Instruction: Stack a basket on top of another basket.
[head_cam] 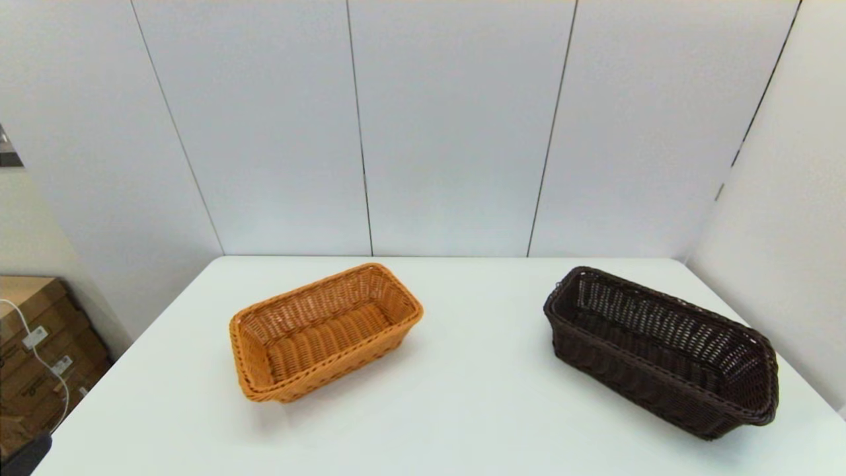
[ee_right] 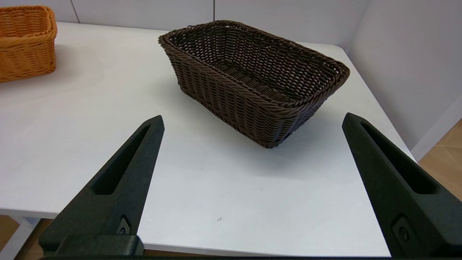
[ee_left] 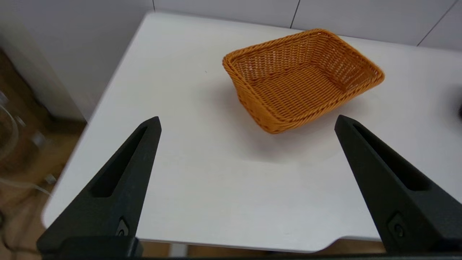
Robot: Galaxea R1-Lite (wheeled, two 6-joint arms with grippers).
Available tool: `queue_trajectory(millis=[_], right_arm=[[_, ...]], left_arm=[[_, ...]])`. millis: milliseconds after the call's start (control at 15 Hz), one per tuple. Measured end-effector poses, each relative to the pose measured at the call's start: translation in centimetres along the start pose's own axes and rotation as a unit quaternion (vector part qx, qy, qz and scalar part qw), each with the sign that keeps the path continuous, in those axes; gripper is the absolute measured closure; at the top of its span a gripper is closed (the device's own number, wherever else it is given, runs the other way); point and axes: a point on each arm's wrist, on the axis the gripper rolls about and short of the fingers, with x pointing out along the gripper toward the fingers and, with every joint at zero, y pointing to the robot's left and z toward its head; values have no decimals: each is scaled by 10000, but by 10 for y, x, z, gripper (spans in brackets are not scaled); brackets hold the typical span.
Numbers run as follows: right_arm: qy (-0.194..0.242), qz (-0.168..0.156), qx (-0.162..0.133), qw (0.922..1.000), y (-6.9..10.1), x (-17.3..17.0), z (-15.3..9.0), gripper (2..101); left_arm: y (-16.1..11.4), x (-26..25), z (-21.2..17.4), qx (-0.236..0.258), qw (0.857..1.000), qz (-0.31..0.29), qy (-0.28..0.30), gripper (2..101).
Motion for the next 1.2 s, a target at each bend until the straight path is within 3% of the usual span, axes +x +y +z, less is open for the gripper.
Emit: queue_trajectory(millis=[133, 333, 667, 867, 1200], right_arm=[[-2, 0, 2, 10000, 0, 0, 0, 43], [0, 0, -3, 10000, 0, 0, 0, 43], [2, 0, -5, 10000, 0, 0, 0, 43], [2, 2, -5, 10000, 0, 0, 0, 43], [6, 0, -11, 10000, 0, 0, 0, 43]], left_arm=[[-5, 28, 28, -578, 9970, 157, 480, 54], [-9, 88, 48, -1289, 9799, 609, 1398, 54], [-13, 198, 48, -2368, 9172, 1521, 2821, 54], [-20, 245, 35, -2692, 8857, 1833, 3308, 54], [-41, 280, 28, -2791, 8744, 1382, 3720, 54]])
